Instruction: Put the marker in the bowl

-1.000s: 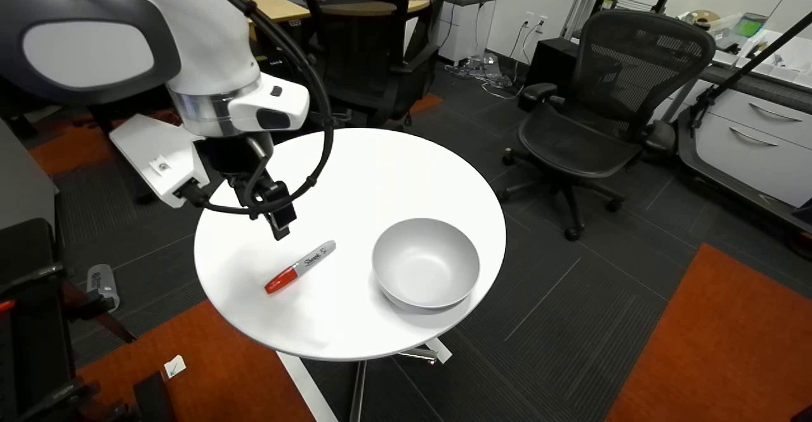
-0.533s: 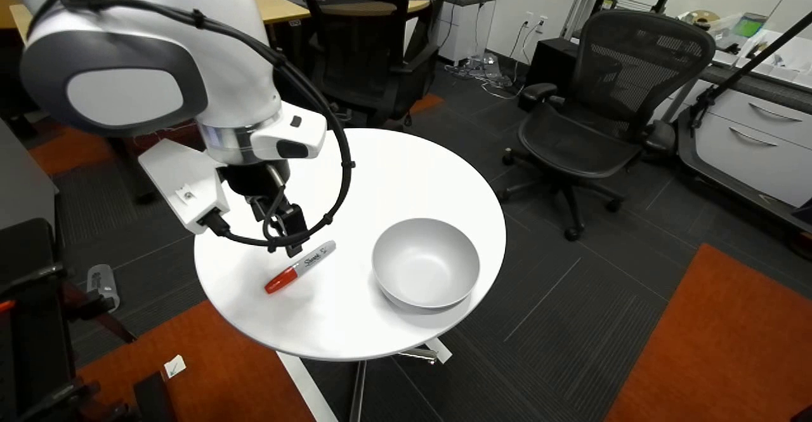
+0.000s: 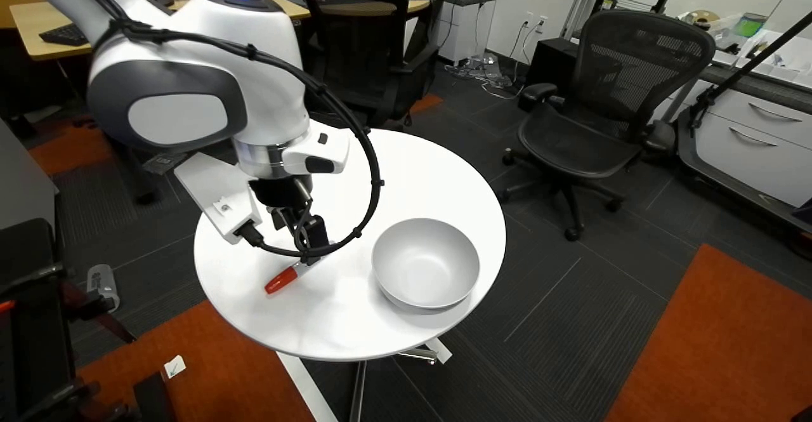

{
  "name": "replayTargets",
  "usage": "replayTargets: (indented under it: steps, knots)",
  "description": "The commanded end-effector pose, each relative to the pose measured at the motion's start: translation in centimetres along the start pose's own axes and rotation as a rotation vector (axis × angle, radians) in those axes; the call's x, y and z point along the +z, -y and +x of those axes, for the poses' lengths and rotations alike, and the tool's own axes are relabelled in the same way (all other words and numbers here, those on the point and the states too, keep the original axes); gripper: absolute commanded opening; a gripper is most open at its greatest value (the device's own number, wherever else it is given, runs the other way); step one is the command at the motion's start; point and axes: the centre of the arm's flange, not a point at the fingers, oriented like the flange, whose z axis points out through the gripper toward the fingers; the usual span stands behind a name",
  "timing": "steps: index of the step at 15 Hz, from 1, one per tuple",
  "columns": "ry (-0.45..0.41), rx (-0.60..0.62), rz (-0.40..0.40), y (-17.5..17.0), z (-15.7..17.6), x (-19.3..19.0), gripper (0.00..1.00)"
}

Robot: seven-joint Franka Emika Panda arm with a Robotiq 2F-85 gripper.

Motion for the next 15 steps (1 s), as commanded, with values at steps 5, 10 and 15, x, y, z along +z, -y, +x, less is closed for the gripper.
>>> replayTargets:
  steps: [5,10,15]
  knots:
    - [0.003,-0.001,0.001,0.0,0.0,0.1,1.0]
    - [0.009,-0.035,-0.004,-0.6,1.5,1.2,1.0]
    - [0.018,-0.029,0.003,-1.7,2.3,2.6,1.0]
